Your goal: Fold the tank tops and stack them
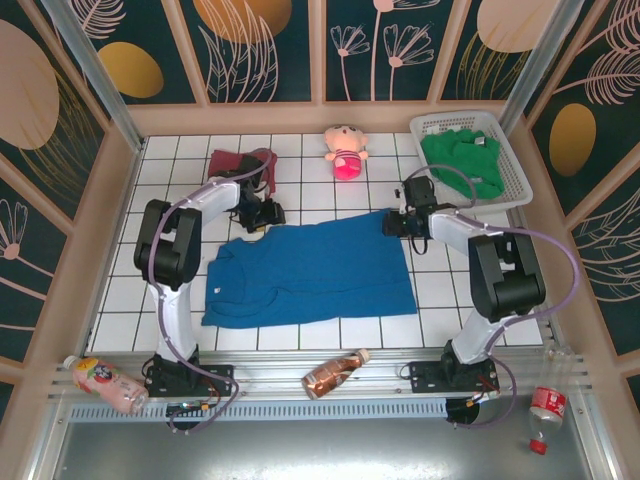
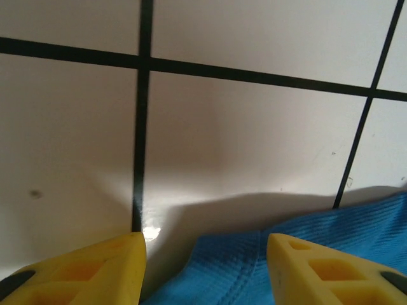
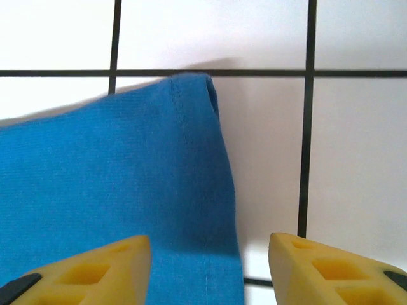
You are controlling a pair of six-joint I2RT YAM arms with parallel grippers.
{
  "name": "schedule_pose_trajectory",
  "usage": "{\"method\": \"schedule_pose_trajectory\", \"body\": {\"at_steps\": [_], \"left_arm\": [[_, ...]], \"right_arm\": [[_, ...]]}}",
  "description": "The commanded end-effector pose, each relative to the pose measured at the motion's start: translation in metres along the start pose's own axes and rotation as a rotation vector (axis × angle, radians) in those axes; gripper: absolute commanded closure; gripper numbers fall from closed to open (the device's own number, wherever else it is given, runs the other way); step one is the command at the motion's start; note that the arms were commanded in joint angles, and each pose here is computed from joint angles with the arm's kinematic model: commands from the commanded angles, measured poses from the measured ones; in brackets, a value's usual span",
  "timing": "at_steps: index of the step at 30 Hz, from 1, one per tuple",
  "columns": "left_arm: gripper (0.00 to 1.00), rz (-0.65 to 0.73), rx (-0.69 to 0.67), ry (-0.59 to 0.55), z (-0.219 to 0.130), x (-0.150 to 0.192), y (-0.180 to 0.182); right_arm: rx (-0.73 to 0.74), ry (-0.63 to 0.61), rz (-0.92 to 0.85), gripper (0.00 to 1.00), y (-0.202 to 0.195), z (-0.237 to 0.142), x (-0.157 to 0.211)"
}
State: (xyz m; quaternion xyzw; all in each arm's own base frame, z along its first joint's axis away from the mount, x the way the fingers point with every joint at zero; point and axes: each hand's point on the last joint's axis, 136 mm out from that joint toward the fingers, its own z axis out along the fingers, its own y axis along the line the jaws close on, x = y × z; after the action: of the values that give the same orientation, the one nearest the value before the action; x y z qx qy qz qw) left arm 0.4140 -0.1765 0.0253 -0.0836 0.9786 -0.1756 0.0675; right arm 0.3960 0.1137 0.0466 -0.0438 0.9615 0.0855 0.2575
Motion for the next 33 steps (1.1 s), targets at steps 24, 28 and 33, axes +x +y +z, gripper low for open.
{"method": "schedule_pose_trajectory", "body": {"at_steps": [24, 28, 33], "left_arm": [[0.96, 0.146, 0.069, -0.051, 0.009, -0.029, -0.018], [1.00, 0.162, 0.054, -0.073, 0.004, -0.038, -0.020], [1.00, 0.183, 0.059, -0.106, -0.010, -0.044, -0.026]], "right_arm": [[-0.083, 0.003, -0.045, 0.66, 0.009, 0.056, -0.045], [-0.068, -0.020, -0.052, 0.82, 0.006, 0.056, -0.054], [-0.085, -0.077, -0.079, 0.94, 0.010, 0.044, -0.066]]}}
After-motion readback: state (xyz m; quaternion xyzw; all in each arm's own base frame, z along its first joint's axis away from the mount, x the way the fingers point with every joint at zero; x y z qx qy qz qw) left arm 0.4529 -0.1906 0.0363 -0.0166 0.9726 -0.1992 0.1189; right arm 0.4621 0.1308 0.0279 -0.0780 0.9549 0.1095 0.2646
